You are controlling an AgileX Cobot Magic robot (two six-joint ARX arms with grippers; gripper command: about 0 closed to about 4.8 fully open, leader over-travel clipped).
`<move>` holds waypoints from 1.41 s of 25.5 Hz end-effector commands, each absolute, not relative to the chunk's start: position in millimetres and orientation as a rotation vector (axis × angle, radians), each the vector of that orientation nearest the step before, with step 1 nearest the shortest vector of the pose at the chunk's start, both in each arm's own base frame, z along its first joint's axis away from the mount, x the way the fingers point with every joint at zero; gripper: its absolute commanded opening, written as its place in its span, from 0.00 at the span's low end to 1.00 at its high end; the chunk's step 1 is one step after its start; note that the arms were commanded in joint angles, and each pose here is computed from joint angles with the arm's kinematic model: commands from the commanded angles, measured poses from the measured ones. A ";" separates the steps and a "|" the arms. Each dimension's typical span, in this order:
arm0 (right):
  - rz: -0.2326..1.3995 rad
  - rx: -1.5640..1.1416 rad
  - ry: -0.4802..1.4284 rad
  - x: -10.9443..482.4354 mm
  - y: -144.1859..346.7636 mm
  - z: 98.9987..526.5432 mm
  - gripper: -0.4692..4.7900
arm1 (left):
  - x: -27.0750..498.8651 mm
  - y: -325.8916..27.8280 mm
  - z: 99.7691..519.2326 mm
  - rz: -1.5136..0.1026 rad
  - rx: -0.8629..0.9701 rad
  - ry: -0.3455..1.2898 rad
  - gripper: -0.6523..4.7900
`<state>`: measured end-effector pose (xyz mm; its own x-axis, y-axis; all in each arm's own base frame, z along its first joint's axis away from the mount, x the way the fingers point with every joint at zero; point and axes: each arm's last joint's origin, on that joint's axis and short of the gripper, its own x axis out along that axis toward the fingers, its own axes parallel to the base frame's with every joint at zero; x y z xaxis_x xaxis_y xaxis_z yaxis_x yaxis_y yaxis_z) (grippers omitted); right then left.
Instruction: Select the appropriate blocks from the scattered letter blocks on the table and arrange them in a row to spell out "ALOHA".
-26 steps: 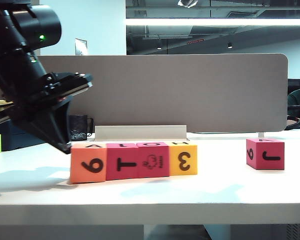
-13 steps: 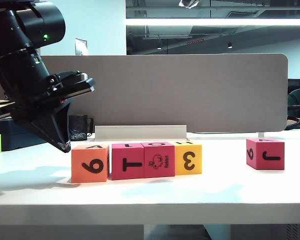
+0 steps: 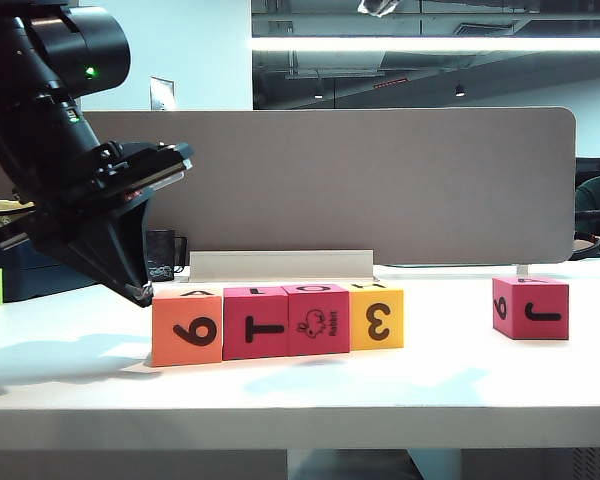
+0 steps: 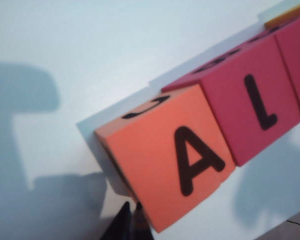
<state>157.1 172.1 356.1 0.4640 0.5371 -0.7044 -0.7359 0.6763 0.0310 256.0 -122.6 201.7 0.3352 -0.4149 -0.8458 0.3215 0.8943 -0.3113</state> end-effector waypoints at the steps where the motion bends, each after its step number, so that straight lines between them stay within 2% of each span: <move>1: 0.796 -0.285 0.731 156.7 171.7 359.5 0.08 | 257.7 -123.3 203.8 -0.493 -0.103 1.105 0.11; 8: 0.796 -0.285 0.732 156.6 171.7 359.4 0.08 | 257.3 -121.8 202.9 -0.457 -0.080 1.110 0.11; 14: 0.786 -0.288 0.727 157.2 171.6 359.5 0.08 | 259.2 -114.5 215.8 -0.264 0.100 1.114 0.11; 17: 0.639 -0.326 0.689 163.8 167.2 360.0 0.08 | 266.0 -114.9 251.5 -0.217 0.187 1.090 0.11; 24: 0.413 -0.256 0.765 211.8 131.8 347.3 0.08 | 267.4 -122.5 327.0 -0.398 0.073 0.937 0.11; 29: 0.332 -0.178 0.859 247.8 104.6 328.5 0.08 | 232.6 -131.9 361.2 -0.560 0.105 0.801 0.11; 30: 0.315 -0.174 0.877 252.9 101.7 324.4 0.10 | 227.2 -133.5 364.8 -0.578 0.107 0.787 0.11; 31: 0.292 -0.169 0.919 261.3 97.4 315.7 0.17 | 217.8 -138.6 369.7 -0.612 0.114 0.767 0.11; 34: 0.265 -0.157 0.988 275.4 91.6 299.8 0.48 | 203.2 -146.9 376.0 -0.670 0.129 0.741 0.11; 36: 0.248 -0.153 1.021 283.1 89.1 290.7 0.63 | 196.0 -151.0 378.7 -0.701 0.137 0.729 0.11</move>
